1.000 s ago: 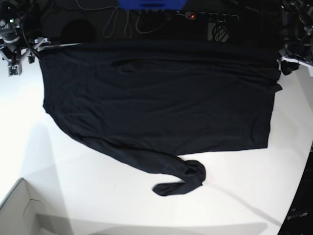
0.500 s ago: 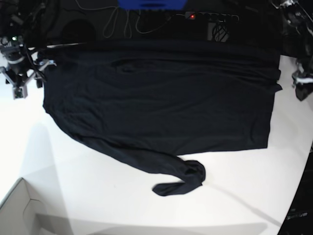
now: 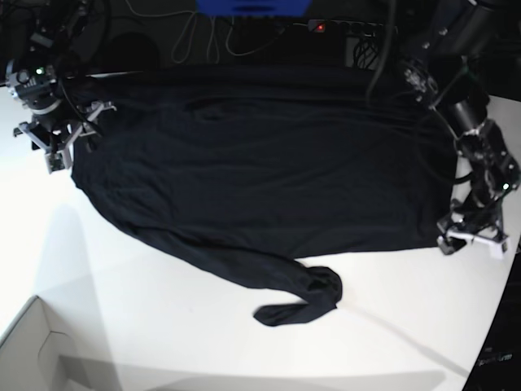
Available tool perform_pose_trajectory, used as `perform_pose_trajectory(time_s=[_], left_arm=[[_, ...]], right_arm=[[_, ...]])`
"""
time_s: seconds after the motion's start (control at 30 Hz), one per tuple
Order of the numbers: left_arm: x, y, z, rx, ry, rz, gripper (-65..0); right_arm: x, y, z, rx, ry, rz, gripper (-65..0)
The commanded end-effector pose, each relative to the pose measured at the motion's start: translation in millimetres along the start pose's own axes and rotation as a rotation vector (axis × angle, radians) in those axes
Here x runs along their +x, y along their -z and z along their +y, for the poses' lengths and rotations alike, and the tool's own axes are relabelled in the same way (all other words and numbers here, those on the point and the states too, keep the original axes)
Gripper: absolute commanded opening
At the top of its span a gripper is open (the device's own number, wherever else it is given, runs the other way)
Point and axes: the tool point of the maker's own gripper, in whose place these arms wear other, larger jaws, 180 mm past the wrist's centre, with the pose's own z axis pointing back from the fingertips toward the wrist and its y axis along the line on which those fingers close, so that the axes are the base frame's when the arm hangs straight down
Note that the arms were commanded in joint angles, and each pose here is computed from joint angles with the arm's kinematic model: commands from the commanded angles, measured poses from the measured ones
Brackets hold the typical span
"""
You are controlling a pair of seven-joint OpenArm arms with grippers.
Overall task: Layout the t-shirt on the table in an organized manner, then fold the t-shirt properly
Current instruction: 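Lower both grippers and grasp the shirt's opposite edge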
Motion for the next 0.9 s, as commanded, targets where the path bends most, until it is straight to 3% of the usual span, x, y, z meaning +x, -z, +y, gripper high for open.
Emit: perform_pose_trajectory(time_s=[0.0,0.2,0.5,0.57,0.8,0.87], left_arm=[[31,4,-2,-0.007,-0.006,-0.081,-24.0],[10,35,-27,-0.055,-0.024,-0.07,-24.1],[1,40,-40,-0.08,0.017,-0.053,-24.9],[2,40,-39,-0.079,0.018,-0.054,-31.3],[3,40,-38,-0.077,0.02,-0.057,-64.2],[3,40,-39,-0.079,0.024,-0.055,-65.0]], right_arm=[[11,-3,-6,-0.016,-0.009,-0.039,-31.5],[10,-4,-8,-0.02,-0.01,-0.037,-31.5],[13,-4,-11,-0.024,-0.024,-0.042,-31.5],[14,-4,-11,-0.024,-0.023,-0.043,-31.5],[47,4,-6,-0.009,-0.034,-0.118,-31.0],[67,12,5,0.025,-0.05,-0.159,-31.0]])
